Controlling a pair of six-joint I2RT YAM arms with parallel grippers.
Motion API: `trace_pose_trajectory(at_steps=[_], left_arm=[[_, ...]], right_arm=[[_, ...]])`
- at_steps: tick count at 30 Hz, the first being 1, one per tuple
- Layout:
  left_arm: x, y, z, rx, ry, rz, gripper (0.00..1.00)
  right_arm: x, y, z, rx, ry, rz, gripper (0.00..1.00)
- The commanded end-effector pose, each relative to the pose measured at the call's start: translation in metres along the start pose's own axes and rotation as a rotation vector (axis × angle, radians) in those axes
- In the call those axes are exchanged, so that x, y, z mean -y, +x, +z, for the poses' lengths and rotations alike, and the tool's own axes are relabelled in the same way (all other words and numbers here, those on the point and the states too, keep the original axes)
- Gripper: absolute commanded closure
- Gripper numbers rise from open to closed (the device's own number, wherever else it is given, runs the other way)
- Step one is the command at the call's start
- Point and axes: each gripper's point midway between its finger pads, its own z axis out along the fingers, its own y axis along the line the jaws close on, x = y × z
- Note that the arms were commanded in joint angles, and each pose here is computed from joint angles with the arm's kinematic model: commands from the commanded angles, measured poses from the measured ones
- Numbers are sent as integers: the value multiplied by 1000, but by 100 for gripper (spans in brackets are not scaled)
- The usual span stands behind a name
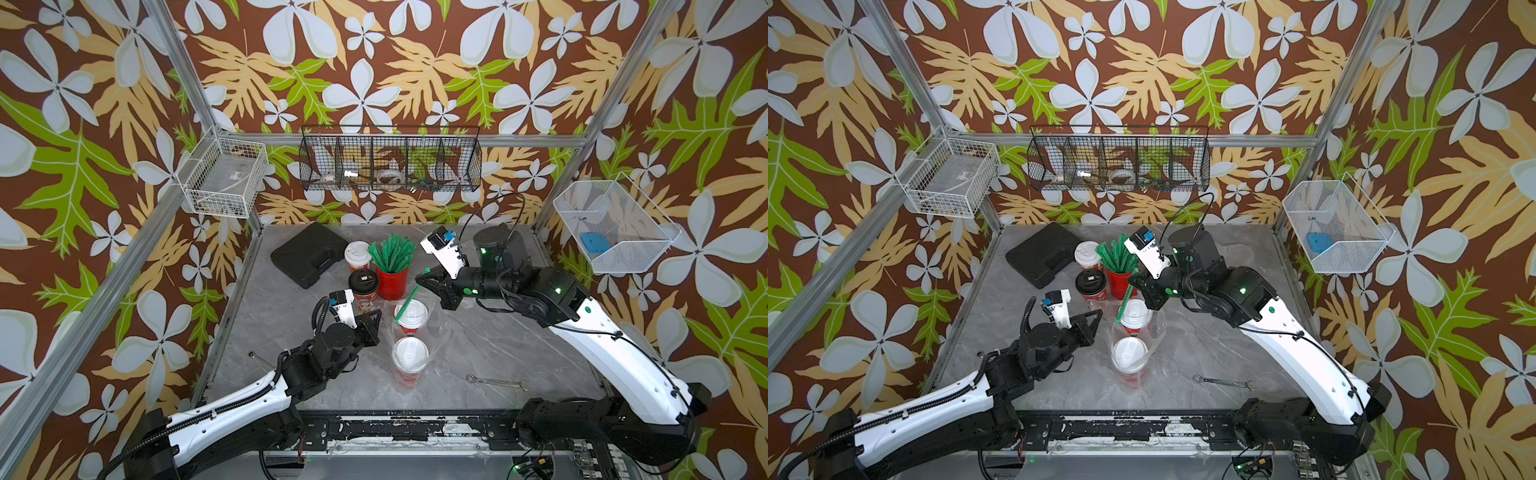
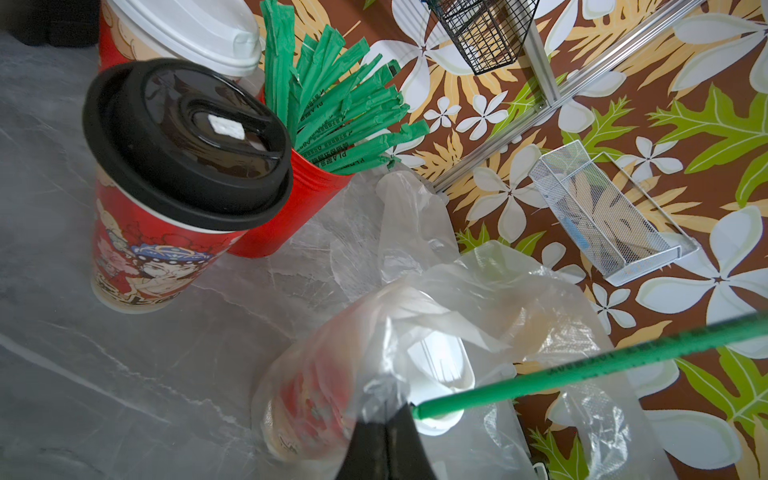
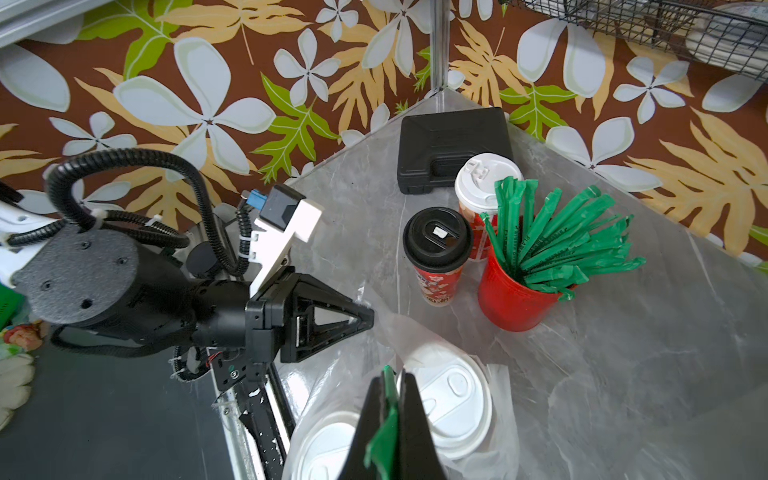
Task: Pack milk tea into plastic carrier bags
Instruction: Place the straw in the plastic carrier bag.
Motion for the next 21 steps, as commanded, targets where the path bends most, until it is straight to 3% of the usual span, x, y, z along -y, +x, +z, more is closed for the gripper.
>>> trace_pose_trajectory(at_steps=[1,12,21], left_arm=[[7,-3,0,5,19,10,100],[10,-6,-2,11,37,7,100],[11,-5,-2,9,40,5,100]], right_arm=[[8,-12,5,42,43,-23,100],[19,-11,34,15,63,-8,100],[36,-10,46,-9,166,-16,100]])
